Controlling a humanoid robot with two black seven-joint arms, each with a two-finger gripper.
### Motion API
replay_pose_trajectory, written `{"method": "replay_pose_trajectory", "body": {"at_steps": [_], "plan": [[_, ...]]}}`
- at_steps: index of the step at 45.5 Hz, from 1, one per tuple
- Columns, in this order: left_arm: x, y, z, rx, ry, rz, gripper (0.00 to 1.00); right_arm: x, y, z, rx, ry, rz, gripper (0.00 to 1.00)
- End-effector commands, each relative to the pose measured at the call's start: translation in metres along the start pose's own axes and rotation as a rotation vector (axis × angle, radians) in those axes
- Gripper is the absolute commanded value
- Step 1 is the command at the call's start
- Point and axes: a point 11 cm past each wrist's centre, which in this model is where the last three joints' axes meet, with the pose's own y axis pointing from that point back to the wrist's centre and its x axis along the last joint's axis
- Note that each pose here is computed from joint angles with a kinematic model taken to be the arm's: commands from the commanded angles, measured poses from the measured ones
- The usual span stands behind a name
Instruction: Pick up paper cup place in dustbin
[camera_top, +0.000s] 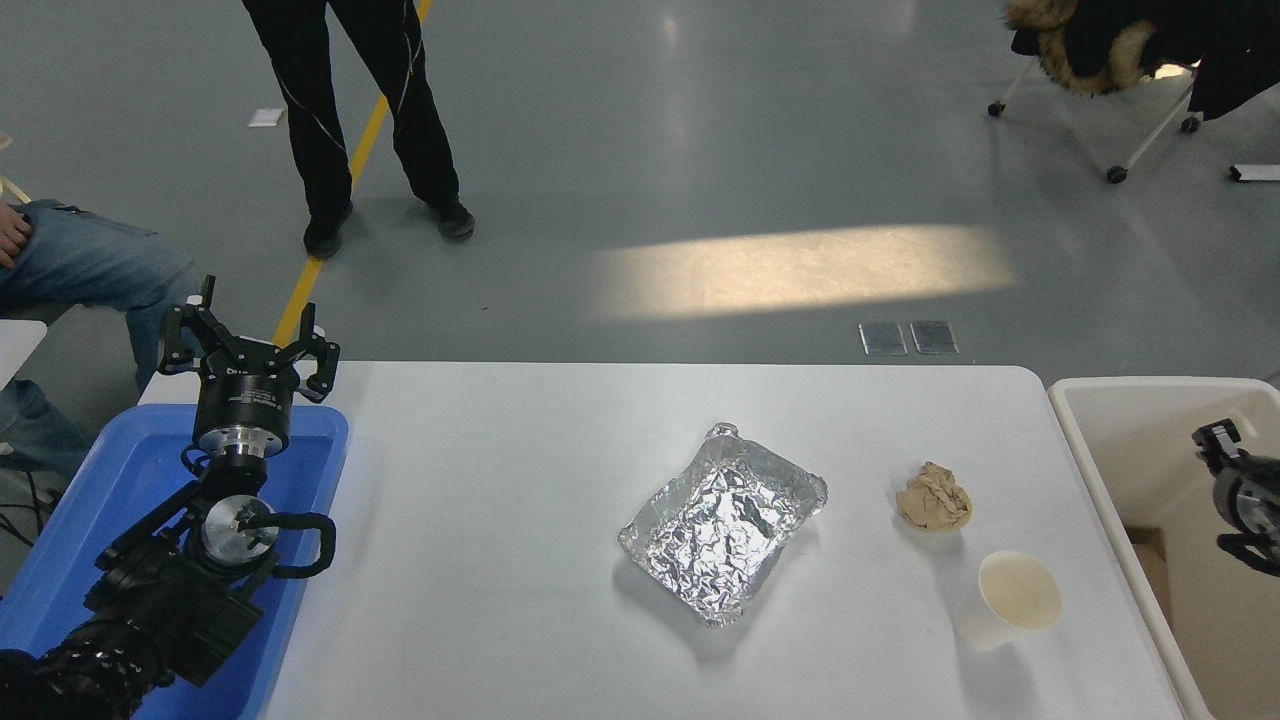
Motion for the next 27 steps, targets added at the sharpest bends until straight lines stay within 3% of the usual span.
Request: {"method": "replay_pose_trajectory", "body": {"at_steps": [1, 10, 20, 27], "plan": [[0.000, 0.000, 0.000, 0.002, 0.000, -0.002, 0.99, 0.024, 0.071, -0.034, -0.024, 0.227, -0.092, 1.00], [0.000, 0.000, 0.000, 0.002, 0.000, 0.000, 0.99, 0.003, 0.171, -0.129, 0.045, 0.516, -0.234, 0.99], [0.001, 0.000, 0.000, -0.002, 0.002, 0.003, 0.99, -0.047, 0.286, -0.178, 0.148, 0.728, -0.465, 0.98], [0.001, 0.001, 0.000, -0.002, 0.003, 0.005, 0.99, -0.055, 0.357, -0.197, 0.195, 0.861, -0.569, 0.98]]}}
